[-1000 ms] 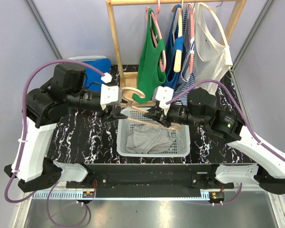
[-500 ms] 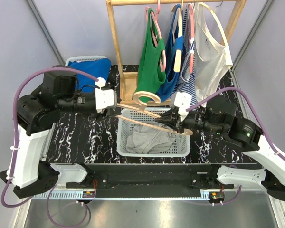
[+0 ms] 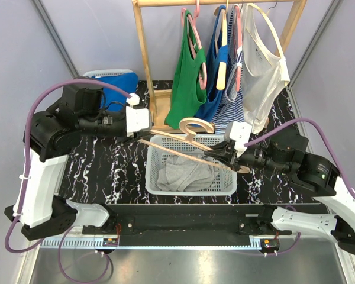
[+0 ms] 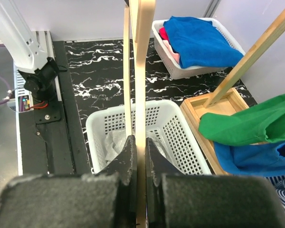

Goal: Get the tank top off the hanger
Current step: Place the hanger at the clothesline.

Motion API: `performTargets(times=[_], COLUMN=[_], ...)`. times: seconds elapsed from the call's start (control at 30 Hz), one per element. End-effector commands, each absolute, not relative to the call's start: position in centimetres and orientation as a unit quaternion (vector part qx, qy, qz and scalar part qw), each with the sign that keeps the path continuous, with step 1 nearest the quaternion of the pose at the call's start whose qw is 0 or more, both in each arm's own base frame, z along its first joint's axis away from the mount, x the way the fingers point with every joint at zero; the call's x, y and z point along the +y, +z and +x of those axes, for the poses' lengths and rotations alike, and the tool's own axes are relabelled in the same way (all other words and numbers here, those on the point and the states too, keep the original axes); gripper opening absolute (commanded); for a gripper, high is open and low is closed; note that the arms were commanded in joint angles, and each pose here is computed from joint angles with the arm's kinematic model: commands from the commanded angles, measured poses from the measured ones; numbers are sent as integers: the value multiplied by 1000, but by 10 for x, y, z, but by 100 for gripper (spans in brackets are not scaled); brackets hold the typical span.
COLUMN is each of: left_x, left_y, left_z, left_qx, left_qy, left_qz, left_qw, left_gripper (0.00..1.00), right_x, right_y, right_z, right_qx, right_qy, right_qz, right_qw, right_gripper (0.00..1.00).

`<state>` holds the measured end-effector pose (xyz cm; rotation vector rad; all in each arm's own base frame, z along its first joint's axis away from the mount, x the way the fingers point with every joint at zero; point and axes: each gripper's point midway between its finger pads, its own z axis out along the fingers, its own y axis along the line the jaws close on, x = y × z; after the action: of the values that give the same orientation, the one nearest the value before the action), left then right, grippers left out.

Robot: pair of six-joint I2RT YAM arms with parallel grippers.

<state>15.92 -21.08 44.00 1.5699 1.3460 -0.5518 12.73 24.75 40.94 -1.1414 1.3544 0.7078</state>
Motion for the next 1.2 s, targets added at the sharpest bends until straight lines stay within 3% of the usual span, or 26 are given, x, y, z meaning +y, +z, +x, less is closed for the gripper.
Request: performTargets(times=[0.0, 0.07, 0.1, 0.33, 0.37, 0.4, 0.43, 0.47, 0.63, 0.77, 1.03, 1.17], left_x=[-198, -197, -197, -195, -196, -196, -196, -198, -193, -178, -145, -115], left_y=[433, 429, 429, 422, 422, 423, 424, 425, 415, 420, 403, 410], left_z=[141, 136, 135, 133, 134, 136, 139, 145, 174, 185, 160, 185], left_qx=[566, 564, 563, 573, 576, 580, 596, 602, 669, 682, 729, 761], left_qy=[-233, -239, -242, -245, -246, -242, -243, -240, -204, -182, -181, -96], left_qz=[649, 656, 659, 655, 653, 650, 634, 625, 558, 531, 483, 407], left_qw=[452, 440, 436, 427, 426, 428, 429, 436, 446, 469, 450, 495], left_gripper=[32, 19, 3, 0, 0, 0, 0, 0, 0, 0, 0, 0], right_x=[244, 243, 243, 242, 240, 240, 237, 231, 194, 171, 140, 143], right_y=[403, 403, 403, 397, 404, 407, 406, 418, 449, 464, 484, 482], right_z=[137, 144, 147, 176, 182, 185, 188, 197, 212, 212, 203, 204], right_qx=[587, 589, 590, 604, 603, 602, 601, 598, 579, 573, 556, 557], right_qy=[274, 258, 253, 193, 187, 185, 179, 165, 121, 113, 117, 123], right_qz=[-487, -482, -479, -454, -434, -423, -414, -384, -282, -233, -181, -180], right_qw=[586, 596, 599, 625, 642, 651, 659, 684, 756, 777, 803, 801], right_gripper=[0, 0, 0, 3, 27, 40, 60, 99, 100, 100, 100, 100])
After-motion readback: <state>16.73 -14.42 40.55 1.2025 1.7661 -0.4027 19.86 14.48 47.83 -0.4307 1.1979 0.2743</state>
